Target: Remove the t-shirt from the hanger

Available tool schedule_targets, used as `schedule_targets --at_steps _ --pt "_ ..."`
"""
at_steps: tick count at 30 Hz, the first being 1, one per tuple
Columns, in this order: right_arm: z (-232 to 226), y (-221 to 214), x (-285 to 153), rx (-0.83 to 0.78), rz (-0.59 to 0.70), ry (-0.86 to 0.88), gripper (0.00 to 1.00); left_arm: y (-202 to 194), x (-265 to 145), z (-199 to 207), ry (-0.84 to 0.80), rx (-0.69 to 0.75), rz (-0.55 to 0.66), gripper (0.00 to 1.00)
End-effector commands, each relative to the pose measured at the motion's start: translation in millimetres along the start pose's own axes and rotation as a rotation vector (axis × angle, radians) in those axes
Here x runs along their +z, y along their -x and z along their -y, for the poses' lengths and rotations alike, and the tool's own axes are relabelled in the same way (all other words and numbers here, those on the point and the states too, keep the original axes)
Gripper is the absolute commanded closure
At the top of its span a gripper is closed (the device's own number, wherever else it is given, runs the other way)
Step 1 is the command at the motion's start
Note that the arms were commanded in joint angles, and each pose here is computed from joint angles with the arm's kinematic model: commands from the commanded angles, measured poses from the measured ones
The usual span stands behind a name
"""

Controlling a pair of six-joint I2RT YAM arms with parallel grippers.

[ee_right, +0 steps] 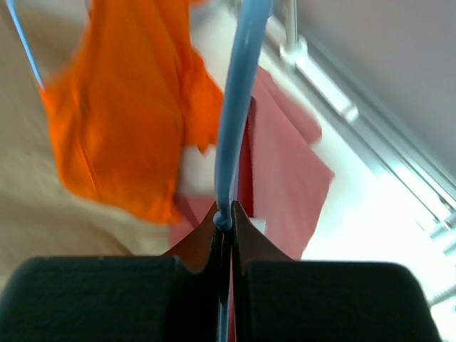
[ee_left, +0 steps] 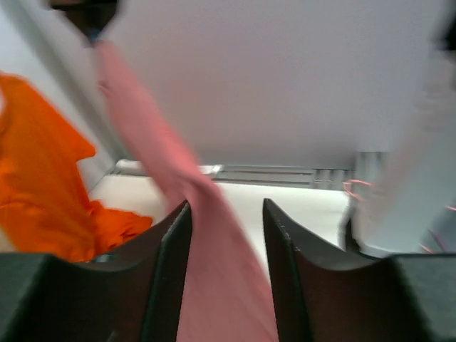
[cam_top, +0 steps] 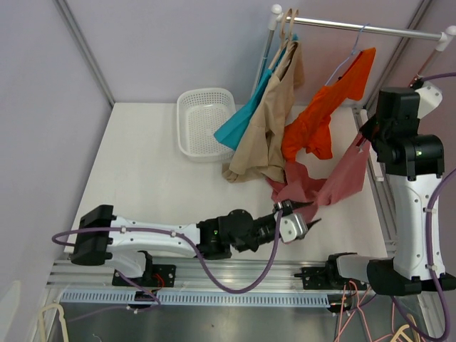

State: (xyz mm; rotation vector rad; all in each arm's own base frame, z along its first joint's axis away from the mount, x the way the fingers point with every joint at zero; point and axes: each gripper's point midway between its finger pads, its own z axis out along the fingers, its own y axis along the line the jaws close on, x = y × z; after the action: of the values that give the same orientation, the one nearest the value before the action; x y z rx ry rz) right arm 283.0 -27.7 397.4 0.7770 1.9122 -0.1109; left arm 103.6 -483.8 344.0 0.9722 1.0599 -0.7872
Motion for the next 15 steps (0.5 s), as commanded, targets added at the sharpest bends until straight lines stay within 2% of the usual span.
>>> schedule_targets --at_steps 1,8,10,15 --pt "-16.4 65.1 -15.1 0.136 0.207 0.083 1.00 19.1 -20.2 35.3 -0.133 -0.008 0.034 0.50" --pt "-22.0 67.5 -19.5 0.139 0.198 0.112 1.00 2.7 -0.9 45.3 -0.142 0.027 -0.002 0.47" --pt "-23.7 70.7 -25.0 0.146 0.200 0.131 1.00 -1.5 7.8 45.2 -0.120 0.032 -0.008 0.42" --pt "-22.8 73.2 -33.4 0.154 0.203 0.150 1.00 -17.0 25.1 2.7 0.102 0.038 -0.044 0.41"
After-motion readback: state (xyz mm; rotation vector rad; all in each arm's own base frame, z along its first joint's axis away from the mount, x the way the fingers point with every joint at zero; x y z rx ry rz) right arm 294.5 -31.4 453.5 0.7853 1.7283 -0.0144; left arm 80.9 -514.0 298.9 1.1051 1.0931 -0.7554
